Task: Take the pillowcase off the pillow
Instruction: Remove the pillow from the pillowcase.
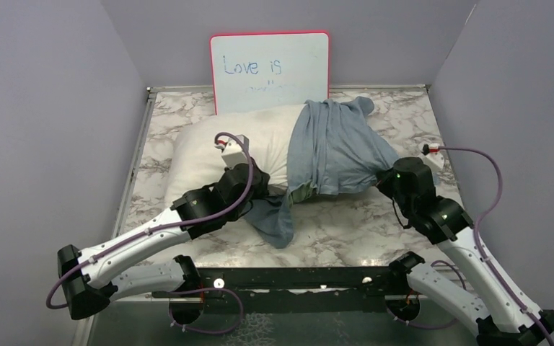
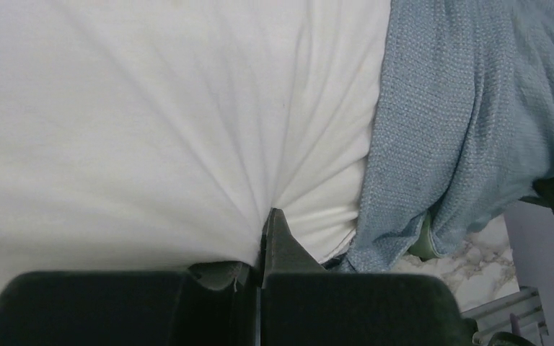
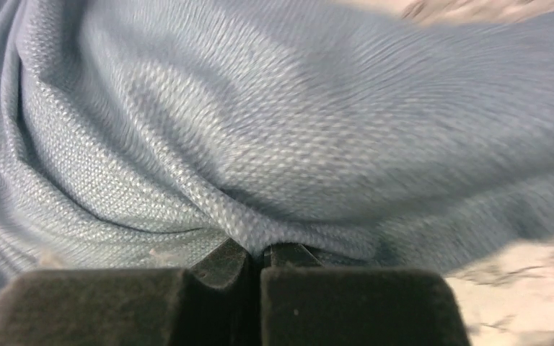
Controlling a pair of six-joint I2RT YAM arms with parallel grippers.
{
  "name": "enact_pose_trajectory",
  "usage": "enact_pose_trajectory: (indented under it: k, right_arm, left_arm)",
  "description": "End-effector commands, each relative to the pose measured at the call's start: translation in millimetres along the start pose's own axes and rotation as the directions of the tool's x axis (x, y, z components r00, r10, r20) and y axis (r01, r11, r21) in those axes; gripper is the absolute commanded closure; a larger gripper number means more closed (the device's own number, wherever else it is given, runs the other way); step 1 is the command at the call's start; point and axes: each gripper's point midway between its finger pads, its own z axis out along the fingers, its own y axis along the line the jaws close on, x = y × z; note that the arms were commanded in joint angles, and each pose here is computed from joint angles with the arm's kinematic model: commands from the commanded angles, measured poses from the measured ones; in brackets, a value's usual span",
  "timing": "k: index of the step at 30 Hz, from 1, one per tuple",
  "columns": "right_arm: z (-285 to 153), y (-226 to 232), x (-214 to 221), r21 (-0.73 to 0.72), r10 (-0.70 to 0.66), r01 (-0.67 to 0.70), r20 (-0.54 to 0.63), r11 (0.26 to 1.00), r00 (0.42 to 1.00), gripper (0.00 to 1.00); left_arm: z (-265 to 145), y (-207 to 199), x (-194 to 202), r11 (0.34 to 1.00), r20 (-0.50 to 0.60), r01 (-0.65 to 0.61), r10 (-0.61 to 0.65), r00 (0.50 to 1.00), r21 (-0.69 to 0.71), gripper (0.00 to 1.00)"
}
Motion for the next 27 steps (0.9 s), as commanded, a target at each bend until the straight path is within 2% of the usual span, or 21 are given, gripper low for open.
enact_pose_trajectory:
  k: [1, 5, 8, 10, 14, 17, 21, 23, 27]
  right_arm:
    - [-32, -52, -69, 0.246, -0.099, 0.030, 0.274, 0.969, 0.957, 0.99]
    - [-45, -42, -80, 0.163, -0.086, 0.036, 0.309, 0.986, 0.947, 0.99]
    - [-45, -12, -62, -0.014, -0.059, 0.063, 0.217, 0.998, 0.974, 0.97]
    - [-44, 11, -39, -0.146, -0.051, 0.067, 0.109, 0.987, 0.993, 0.90]
    - [-52, 47, 8, -0.356, -0.032, -0.012, -0.118, 0.934, 0.992, 0.63]
    - [-66, 71, 33, -0.498, -0.049, -0.081, -0.244, 0.864, 0.969, 0.47]
    - [-83, 96, 58, -0.649, -0.109, -0.157, -0.351, 0.745, 0.930, 0.32]
    - [-87, 103, 71, -0.685, -0.160, -0.175, -0.396, 0.707, 0.904, 0.27]
    - [-77, 103, 102, -0.674, -0.270, -0.181, -0.507, 0.716, 0.819, 0.24]
  left_arm:
    - [-23, 50, -46, 0.989, 0.153, 0.040, -0.018, 0.988, -0.144, 1.00]
    - [-28, 58, -54, 0.989, 0.161, 0.069, -0.047, 0.986, -0.132, 1.00]
    - [-23, 47, -49, 0.993, 0.124, 0.063, -0.051, 0.991, -0.098, 1.00]
    - [-17, 37, -42, 0.996, 0.093, 0.062, -0.056, 0.994, -0.058, 1.00]
    - [-8, 17, -34, 0.997, 0.047, 0.078, -0.079, 0.996, 0.020, 1.00]
    - [-4, 10, -31, 0.995, 0.034, 0.087, -0.088, 0.995, 0.043, 1.00]
    - [-1, 3, -29, 0.993, 0.023, 0.095, -0.097, 0.995, 0.065, 1.00]
    - [0, 1, -28, 0.992, 0.016, 0.099, -0.100, 0.995, 0.075, 1.00]
    - [0, -2, -28, 0.990, 0.014, 0.108, -0.109, 0.994, 0.086, 1.00]
